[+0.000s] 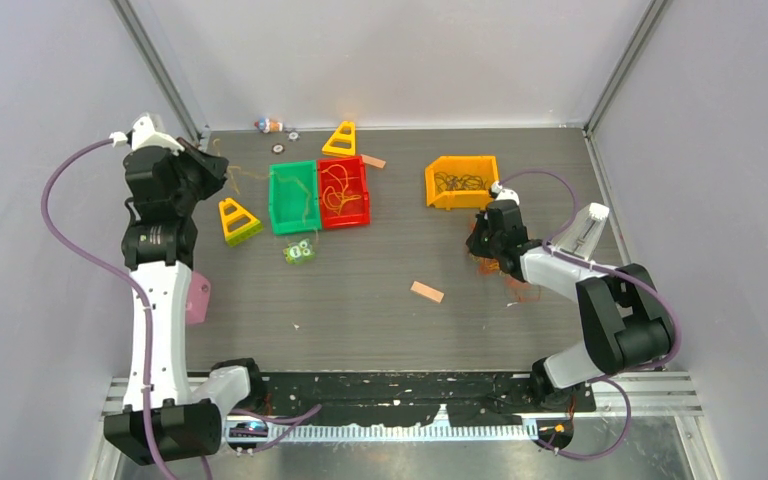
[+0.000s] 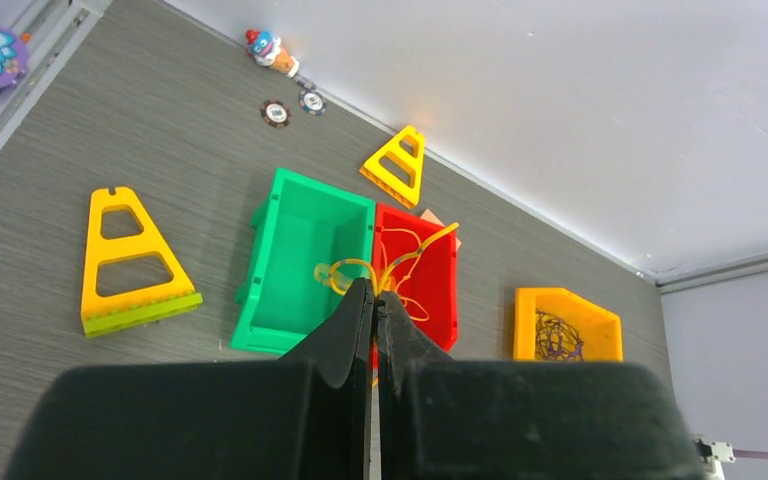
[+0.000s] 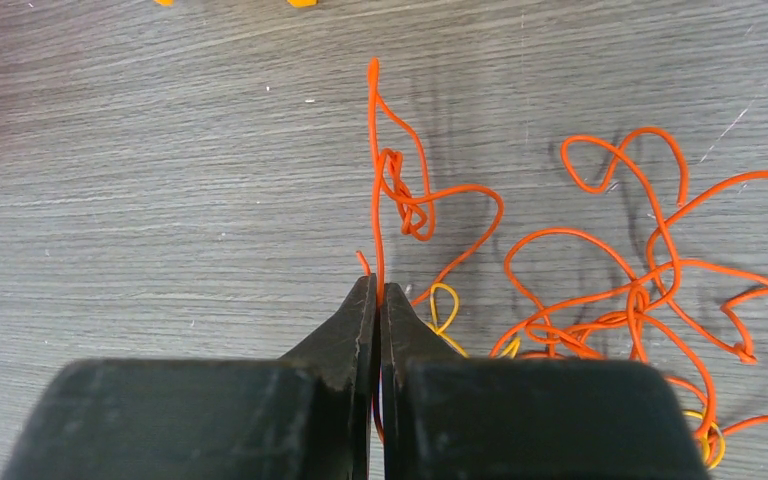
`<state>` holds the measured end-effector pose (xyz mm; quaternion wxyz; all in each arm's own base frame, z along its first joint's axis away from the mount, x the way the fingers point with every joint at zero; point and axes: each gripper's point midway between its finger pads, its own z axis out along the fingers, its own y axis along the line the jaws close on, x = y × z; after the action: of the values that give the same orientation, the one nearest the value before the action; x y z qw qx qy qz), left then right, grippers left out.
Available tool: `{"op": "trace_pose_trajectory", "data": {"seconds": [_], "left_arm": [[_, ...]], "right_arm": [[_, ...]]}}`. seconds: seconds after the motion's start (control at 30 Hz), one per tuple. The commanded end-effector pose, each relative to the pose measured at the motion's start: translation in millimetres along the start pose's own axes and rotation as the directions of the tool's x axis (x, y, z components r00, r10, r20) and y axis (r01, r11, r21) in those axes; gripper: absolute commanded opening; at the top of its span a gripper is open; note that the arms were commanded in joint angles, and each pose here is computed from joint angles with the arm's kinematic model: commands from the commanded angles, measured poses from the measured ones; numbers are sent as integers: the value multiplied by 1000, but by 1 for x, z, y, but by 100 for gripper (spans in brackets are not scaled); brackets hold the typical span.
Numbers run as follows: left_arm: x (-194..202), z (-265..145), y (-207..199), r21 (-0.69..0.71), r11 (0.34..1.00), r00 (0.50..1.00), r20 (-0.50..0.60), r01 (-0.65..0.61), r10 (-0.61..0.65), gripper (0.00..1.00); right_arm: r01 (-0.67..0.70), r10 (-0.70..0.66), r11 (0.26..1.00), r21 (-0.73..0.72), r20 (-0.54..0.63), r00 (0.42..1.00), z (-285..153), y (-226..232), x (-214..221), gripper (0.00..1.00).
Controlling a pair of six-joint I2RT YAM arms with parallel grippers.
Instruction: Untangle the cables
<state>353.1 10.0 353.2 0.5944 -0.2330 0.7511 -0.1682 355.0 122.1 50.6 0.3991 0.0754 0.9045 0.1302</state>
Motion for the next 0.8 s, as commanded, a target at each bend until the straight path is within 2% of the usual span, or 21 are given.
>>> {"op": "trace_pose_trajectory", "data": {"seconds": [0.0,0.23,0.5,0.77], "left_arm": [[-35,-24,-36,87,994,995,85,-65,58,0],[-50,-37,-71,172,979,991,91,-111,96,0],[-63,-19,-90,216,972,994,74,-94,80,0],[-57,1,-104,274,960,998,23,-57,53,0]], "right_arm": [[-12,15,999,-48,76,997,-7,13,-21,5],[-11,15,999,-51,84,996,-8,13,-23,5],[-11,16,998,-55,90,996,-10,14,-25,5],[-10,16,998,-58,91,996,-10,15,-25,5]]}}
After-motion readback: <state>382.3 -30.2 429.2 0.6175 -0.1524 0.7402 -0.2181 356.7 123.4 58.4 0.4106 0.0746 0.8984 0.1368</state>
